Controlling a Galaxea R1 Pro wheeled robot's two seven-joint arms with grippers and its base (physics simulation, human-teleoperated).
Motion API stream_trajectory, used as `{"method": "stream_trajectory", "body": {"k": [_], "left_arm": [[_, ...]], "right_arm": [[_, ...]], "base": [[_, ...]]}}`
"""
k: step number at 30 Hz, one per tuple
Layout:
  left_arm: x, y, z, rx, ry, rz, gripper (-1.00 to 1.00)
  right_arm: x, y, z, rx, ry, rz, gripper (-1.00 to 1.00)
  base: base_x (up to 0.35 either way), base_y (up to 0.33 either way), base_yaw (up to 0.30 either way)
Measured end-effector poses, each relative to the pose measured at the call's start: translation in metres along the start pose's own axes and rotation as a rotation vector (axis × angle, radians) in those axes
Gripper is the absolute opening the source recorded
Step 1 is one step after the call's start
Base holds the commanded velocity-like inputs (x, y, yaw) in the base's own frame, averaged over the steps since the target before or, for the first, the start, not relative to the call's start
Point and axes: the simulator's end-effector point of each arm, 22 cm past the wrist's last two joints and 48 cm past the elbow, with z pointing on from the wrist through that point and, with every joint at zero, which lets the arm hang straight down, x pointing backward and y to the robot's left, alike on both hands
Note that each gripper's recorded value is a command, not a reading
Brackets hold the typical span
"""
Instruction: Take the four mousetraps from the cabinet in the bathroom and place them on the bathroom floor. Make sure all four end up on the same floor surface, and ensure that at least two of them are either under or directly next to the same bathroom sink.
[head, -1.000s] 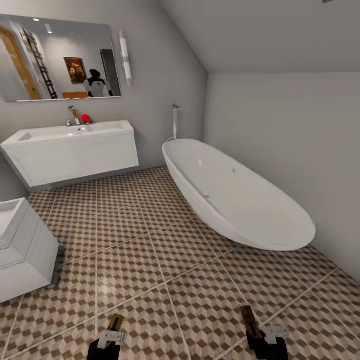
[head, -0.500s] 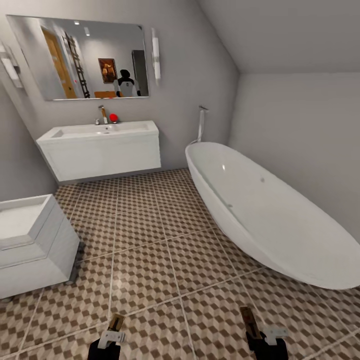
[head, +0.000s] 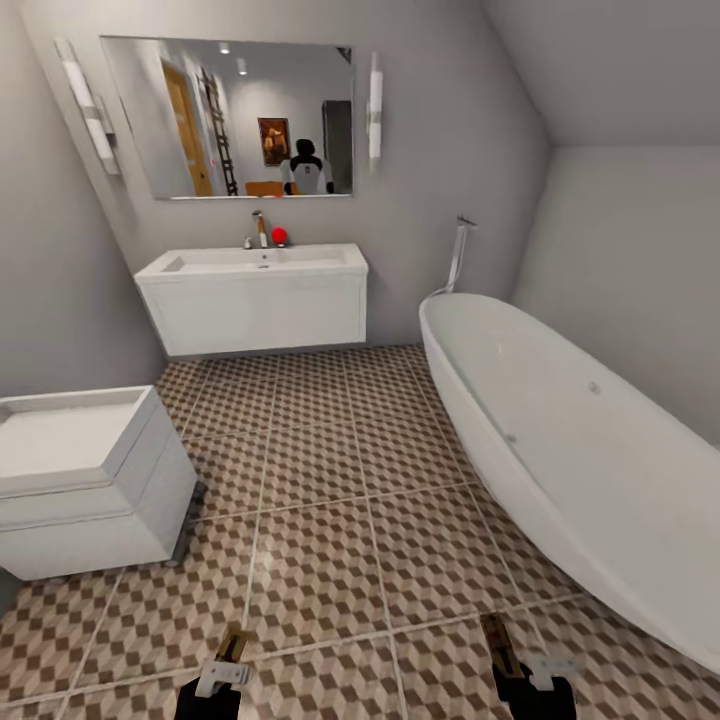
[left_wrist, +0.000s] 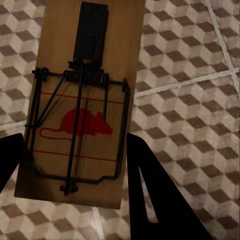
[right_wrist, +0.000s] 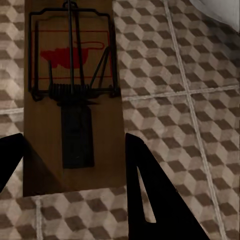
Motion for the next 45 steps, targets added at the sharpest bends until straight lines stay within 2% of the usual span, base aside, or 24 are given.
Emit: {"method": "stream_trajectory", "body": {"k": [14, 45], "left_arm": [[0.0000, 0.0003, 0.0000, 0.000, 0.000, 0.000, -1.00], [0.0000, 0.0001, 0.0000, 0.000, 0.000, 0.000, -1.00]], "right_arm": [[0.0000, -0.0005, 0.0000, 0.000, 0.000, -0.001, -1.00], [0.0001, -0.0010, -0.0001, 0.000, 0.000, 0.000, -1.00]], "base": [[0.288, 0.000, 0.258], [0.308, 0.000, 0.007]]}}
